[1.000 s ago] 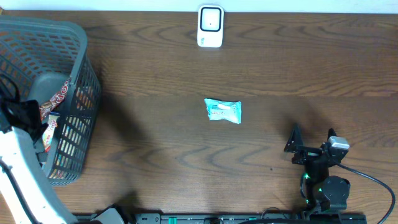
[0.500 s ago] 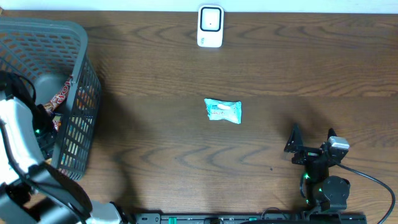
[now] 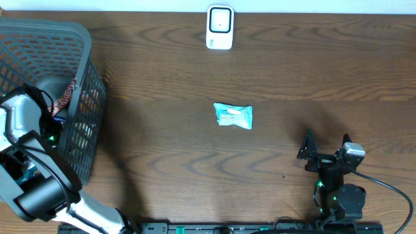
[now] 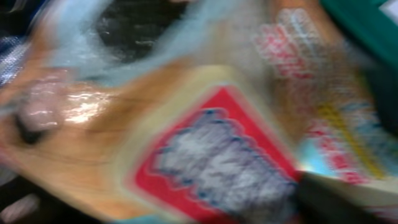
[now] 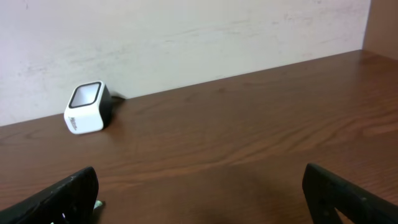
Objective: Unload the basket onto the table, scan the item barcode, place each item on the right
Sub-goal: 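Reach the left gripper into the basket and grasp the yellow snack bag, then carry the yellow bag out and drop it beside the green pack, then reach the left gripper into the basket and grasp the orange candy bar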
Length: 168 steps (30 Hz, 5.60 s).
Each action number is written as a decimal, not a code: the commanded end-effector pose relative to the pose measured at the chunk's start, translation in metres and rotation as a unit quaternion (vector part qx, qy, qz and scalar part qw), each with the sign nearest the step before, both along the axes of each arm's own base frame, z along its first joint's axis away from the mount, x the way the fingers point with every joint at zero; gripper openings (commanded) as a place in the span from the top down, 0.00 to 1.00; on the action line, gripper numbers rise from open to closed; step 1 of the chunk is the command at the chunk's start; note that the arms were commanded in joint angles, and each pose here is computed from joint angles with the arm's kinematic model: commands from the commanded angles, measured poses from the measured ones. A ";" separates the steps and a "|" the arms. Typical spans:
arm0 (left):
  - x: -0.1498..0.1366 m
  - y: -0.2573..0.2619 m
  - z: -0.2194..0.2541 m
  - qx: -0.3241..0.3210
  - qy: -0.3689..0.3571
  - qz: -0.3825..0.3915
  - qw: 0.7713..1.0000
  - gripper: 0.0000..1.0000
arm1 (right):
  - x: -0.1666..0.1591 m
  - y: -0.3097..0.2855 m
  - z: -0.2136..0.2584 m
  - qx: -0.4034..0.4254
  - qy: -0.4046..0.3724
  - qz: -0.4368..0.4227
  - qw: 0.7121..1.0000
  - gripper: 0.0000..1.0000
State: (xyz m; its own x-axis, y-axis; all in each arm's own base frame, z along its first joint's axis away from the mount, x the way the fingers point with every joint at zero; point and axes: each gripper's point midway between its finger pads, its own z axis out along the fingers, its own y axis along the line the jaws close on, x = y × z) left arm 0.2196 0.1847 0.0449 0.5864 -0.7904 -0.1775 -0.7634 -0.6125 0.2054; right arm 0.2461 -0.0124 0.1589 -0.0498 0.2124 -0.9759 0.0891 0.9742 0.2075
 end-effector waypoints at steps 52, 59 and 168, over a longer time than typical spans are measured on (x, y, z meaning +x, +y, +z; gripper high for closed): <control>0.075 -0.211 0.332 0.199 -0.510 -0.658 0.517 0.93 | 0.000 -0.003 0.000 -0.007 -0.001 -0.006 1.000 0.01; 0.104 -0.248 0.260 0.126 -0.408 -0.731 0.532 0.93 | 0.000 -0.003 0.000 -0.007 -0.001 -0.006 1.000 0.01; 0.138 0.066 0.058 0.108 -0.203 -0.359 0.905 0.02 | 0.000 -0.003 0.000 -0.007 -0.001 -0.006 1.000 0.01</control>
State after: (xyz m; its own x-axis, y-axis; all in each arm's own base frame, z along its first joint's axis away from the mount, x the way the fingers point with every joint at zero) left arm 0.3558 0.2460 0.1235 -0.0264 -0.9607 -0.2762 -0.9578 0.1034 -0.2682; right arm 0.2461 -0.0124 0.1589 -0.0498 0.2124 -0.9759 0.0891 0.9742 0.2075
